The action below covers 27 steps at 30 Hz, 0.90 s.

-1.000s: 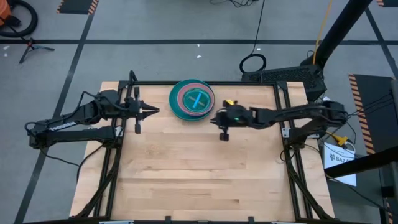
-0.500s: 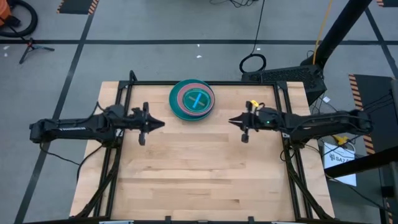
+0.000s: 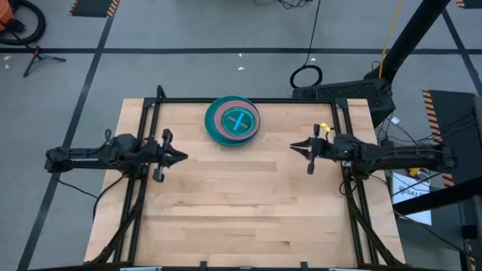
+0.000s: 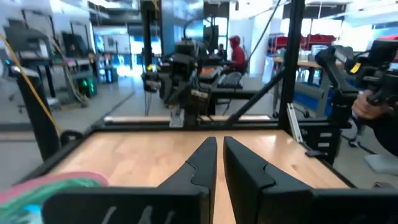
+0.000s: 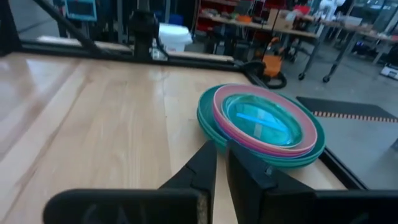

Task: Stack plastic plates
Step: Return to Home Position

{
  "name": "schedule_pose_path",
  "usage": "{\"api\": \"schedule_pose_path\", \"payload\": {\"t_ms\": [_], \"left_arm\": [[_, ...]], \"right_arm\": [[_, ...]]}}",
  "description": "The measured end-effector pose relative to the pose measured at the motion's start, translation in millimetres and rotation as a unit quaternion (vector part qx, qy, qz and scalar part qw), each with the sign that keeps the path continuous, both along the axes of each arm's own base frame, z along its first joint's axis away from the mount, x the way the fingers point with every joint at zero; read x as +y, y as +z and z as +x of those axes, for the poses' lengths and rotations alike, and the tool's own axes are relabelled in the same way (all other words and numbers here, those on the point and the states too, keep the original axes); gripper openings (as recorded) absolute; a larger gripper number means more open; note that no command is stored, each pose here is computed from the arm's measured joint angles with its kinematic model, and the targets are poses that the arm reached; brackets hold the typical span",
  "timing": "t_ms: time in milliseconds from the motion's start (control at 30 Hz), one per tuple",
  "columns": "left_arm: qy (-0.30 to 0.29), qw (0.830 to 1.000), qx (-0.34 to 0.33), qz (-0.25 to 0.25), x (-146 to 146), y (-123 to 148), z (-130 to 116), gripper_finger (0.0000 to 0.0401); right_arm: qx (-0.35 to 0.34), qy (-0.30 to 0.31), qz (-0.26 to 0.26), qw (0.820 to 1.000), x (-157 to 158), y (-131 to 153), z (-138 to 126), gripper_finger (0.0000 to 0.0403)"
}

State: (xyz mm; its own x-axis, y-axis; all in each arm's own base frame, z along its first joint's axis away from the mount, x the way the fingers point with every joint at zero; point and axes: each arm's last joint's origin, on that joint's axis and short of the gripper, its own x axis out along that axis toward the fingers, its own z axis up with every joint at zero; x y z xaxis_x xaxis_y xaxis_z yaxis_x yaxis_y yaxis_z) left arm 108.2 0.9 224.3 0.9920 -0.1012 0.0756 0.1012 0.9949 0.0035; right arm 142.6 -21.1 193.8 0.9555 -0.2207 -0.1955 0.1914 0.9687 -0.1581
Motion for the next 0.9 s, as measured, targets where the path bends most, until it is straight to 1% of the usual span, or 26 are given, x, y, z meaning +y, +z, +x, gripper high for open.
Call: {"api": "schedule_pose_path", "payload": {"t_ms": [200, 367, 567, 633, 733, 800, 900], "left_arm": [[0.024, 1.000, -0.012, 0.013, 0, -1, -19, 0.0035], [0.042, 0.999, -0.011, 0.018, 1, -4, -28, 0.0035], [0.052, 0.998, 0.004, 0.029, 2, -10, -26, 0.0035], [0.052, 0.998, 0.009, 0.029, 2, -17, -23, 0.0035], [0.052, 0.998, -0.003, 0.027, 2, -27, -18, 0.0035], [0.052, 0.998, -0.003, 0.023, 2, -37, -15, 0.0035], [0.052, 0.998, -0.017, 0.021, 2, -47, -12, 0.0035]], "right_arm": [[-0.034, -0.001, 0.000, 0.999, 2, -7, -16, 0.0029], [-0.044, 0.000, 0.007, 0.999, 3, -12, -25, 0.0029], [-0.069, 0.009, 0.013, 0.998, 5, -26, -33, 0.0029], [-0.086, 0.009, 0.016, 0.996, 5, -26, -35, 0.0029], [-0.107, 0.008, 0.025, 0.994, 5, -24, -37, 0.0029], [-0.098, 0.007, 0.038, 0.994, 6, -26, -38, 0.0029], [-0.095, 0.016, 0.038, 0.995, 6, -27, -39, 0.0029]]}}
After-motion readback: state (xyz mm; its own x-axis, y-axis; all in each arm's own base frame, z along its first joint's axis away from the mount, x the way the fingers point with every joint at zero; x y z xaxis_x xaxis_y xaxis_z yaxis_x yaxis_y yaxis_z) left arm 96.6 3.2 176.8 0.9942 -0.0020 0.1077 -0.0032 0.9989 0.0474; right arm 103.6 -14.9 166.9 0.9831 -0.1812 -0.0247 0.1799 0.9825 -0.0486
